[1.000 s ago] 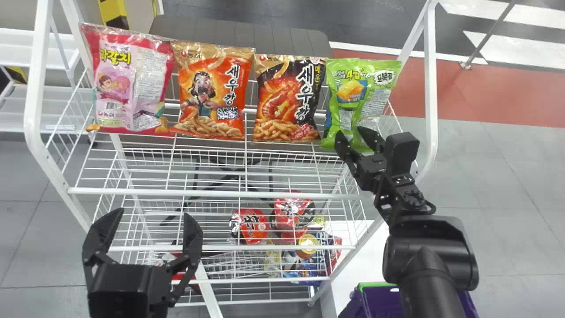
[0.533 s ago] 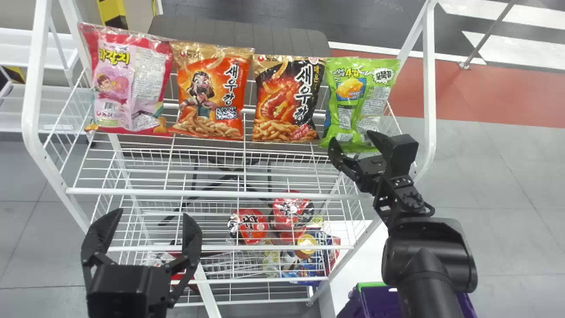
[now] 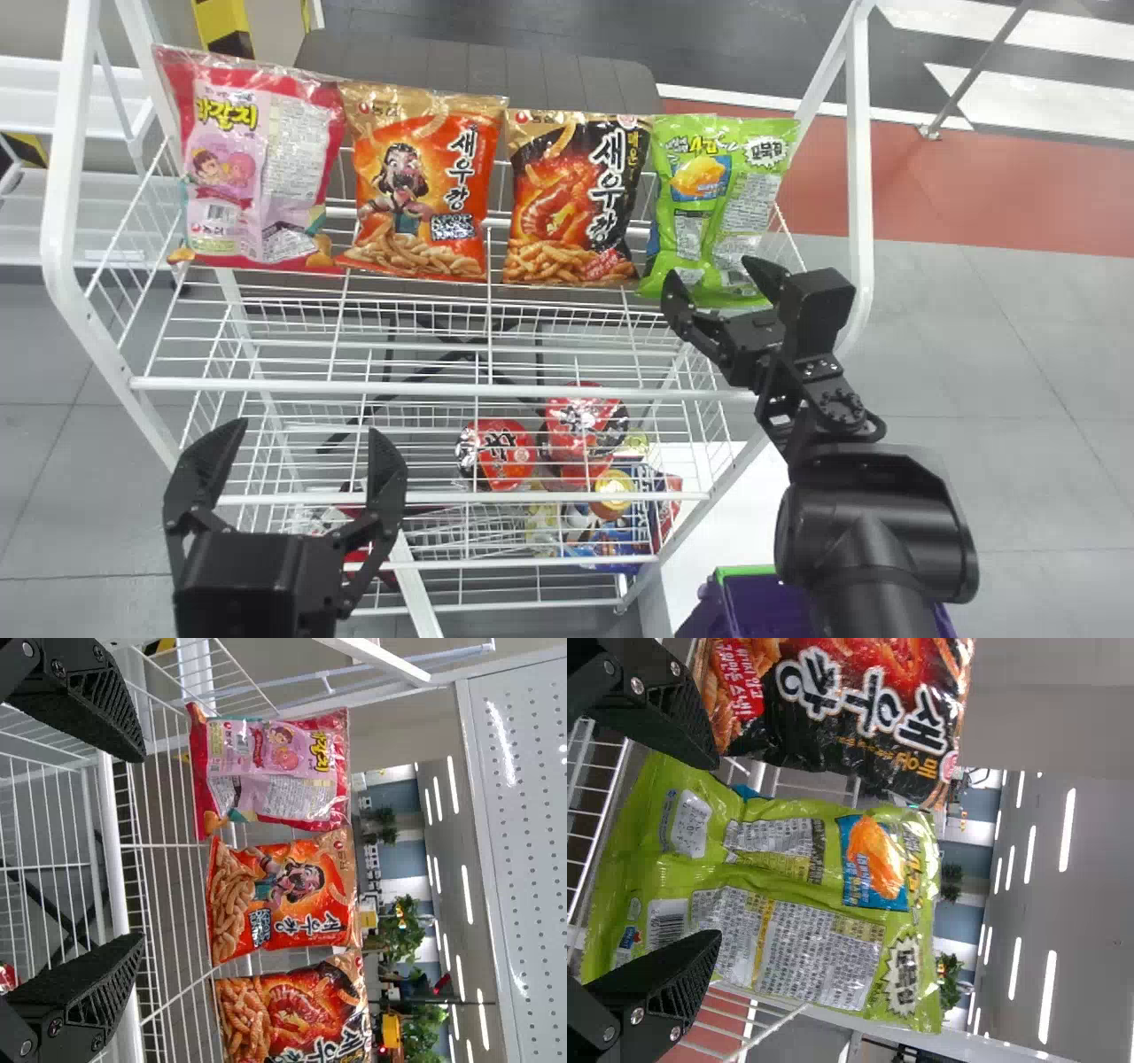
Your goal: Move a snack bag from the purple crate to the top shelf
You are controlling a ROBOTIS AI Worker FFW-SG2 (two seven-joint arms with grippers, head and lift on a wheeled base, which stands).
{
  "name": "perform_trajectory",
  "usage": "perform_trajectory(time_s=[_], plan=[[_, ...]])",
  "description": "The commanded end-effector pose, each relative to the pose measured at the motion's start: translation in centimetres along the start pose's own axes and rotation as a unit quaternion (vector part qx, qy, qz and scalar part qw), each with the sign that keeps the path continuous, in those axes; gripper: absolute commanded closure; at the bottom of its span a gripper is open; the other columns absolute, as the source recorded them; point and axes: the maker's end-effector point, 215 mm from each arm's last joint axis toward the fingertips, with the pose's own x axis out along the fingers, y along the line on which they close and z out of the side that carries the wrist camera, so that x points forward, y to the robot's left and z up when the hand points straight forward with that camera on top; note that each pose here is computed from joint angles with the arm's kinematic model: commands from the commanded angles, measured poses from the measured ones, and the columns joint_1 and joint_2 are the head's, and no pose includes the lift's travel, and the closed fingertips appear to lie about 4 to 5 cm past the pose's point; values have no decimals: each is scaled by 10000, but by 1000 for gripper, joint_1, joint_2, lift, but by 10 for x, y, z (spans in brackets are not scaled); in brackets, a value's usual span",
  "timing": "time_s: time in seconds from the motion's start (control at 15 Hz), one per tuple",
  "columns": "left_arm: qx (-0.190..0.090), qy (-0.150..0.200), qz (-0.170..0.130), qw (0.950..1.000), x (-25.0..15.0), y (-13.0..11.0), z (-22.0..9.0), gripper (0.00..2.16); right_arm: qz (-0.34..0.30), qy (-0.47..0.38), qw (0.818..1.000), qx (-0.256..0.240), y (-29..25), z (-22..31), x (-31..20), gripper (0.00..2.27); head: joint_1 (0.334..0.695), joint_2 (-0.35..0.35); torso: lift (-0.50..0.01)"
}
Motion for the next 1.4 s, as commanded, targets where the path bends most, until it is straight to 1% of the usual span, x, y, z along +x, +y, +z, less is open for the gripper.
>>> perform_trajectory(time_s=[0.0, 0.13, 0.4, 0.67, 0.8, 0.93, 1.0, 1.13, 1.2, 1.27, 1.33], plan=[[0, -8, -5, 10000, 0, -1, 1, 103, 73, -107, 9999, 41, 10, 17, -8, 174, 695, -202, 0], [-7, -13, -5, 10000, -1, -1, 2, 103, 172, -150, 9997, 47, 22, 28, -16, 174, 695, -197, 0], [-5, -7, 15, 10000, -1, 1, 1, 103, 398, -184, 9988, 223, 52, 47, -43, 174, 695, -169, 0], [-1, -31, 51, 10000, 0, 5, 3, 103, 539, -2, 9976, 428, 77, 42, -86, 174, 695, -140, 0], [43, -73, 153, 9998, 6, 17, 6, 100, 563, 4, 9969, 546, 84, 44, -112, 174, 695, -132, 0], [-5, -147, 278, 9995, 14, 34, 18, 100, 592, 27, 9967, 564, 88, 46, -133, 174, 695, -121, 0], [-63, -172, 308, 9994, 19, 39, 26, 100, 637, -4, 9960, 630, 92, 50, -144, 174, 695, -114, 0], [47, 80, 380, 9992, 28, 50, 20, 100, 768, -93, 9949, 654, 106, 61, -158, 174, 695, -88, 0], [32, 41, 417, 9991, 30, 58, 29, 100, 886, -113, 9938, 666, 114, 64, -161, 174, 695, -76, 0], [5, 80, 400, 9992, 31, 62, 28, 100, 949, -103, 9932, 672, 118, 66, -166, 174, 695, -64, 0], [-21, 238, 357, 9991, 34, 69, 23, 103, 993, -104, 9922, 743, 122, 68, -172, 174, 695, -36, 0]])
